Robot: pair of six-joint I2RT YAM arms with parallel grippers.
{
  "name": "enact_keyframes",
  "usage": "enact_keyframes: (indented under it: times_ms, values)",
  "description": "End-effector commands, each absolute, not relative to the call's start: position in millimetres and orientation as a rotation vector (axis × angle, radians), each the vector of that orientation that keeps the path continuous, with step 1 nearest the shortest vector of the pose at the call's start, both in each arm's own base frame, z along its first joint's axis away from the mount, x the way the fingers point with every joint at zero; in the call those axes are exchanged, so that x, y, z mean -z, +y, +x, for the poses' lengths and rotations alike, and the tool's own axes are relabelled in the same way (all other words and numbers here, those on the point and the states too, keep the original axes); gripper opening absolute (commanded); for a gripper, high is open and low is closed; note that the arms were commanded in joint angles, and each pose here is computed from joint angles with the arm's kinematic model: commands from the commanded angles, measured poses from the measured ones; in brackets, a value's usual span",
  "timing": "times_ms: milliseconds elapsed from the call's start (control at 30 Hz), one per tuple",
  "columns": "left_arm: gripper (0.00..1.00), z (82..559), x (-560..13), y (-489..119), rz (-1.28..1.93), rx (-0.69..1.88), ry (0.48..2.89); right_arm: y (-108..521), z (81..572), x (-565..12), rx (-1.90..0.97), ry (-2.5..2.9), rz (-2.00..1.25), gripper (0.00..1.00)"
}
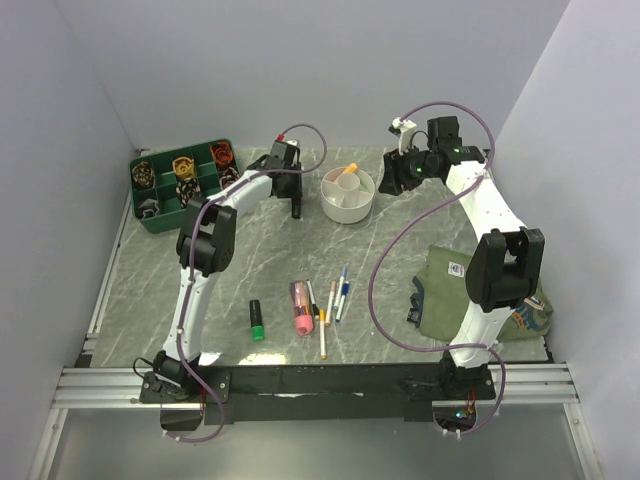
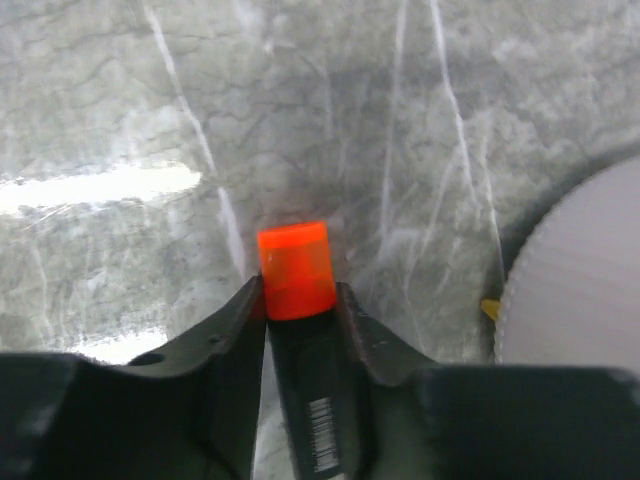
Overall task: Sort the stationery into containers
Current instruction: Pick up the pen from the center of the board.
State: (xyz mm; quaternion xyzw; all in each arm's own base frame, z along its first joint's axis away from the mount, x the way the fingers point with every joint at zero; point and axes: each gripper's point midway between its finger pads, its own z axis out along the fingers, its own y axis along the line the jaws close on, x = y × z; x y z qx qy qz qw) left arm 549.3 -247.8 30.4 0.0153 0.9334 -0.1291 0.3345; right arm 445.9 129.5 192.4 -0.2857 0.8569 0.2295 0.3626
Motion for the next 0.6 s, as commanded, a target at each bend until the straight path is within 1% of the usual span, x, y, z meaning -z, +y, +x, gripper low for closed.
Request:
enact_keyframes:
  times_ms: [0, 33, 100, 167, 267, 300, 400, 467, 500, 567]
  values:
    - [0.19, 493, 22, -248, 0.084, 0.377, 2.678, 130, 444, -224, -0.579, 2.124, -0.726, 0.59]
    - [0.15, 492, 24, -249, 0.099, 0.391, 2.683, 130, 444, -224, -0.575, 2.123, -0.727, 0.59]
    - [0.01, 492, 20, -253, 0.119, 0.416, 2.674, 130, 442, -224, -0.571, 2.123, -0.727, 0.59]
    - [0.01, 494, 4, -259, 0.171, 0.486, 2.643, 130, 441, -225, -0.567, 2.121, -0.729, 0.59]
    - [0.01, 501, -43, -261, 0.201, 0.617, 2.557, 131, 442, -228, -0.561, 2.112, -0.734, 0.59]
    - [0.01, 506, -71, -261, 0.221, 0.64, 2.502, 131, 443, -229, -0.559, 2.109, -0.734, 0.59]
    - [0.01, 518, -104, -246, 0.238, 0.603, 2.431, 133, 447, -229, -0.565, 2.106, -0.729, 0.59]
    - [0.01, 514, -99, -240, 0.257, 0.59, 2.469, 136, 451, -230, -0.571, 2.101, -0.731, 0.59]
    - [0.02, 512, -90, -238, 0.282, 0.58, 2.484, 137, 453, -229, -0.573, 2.1, -0.733, 0.59]
    - [0.25, 514, -81, -236, 0.295, 0.554, 2.494, 140, 456, -231, -0.572, 2.095, -0.743, 0.59]
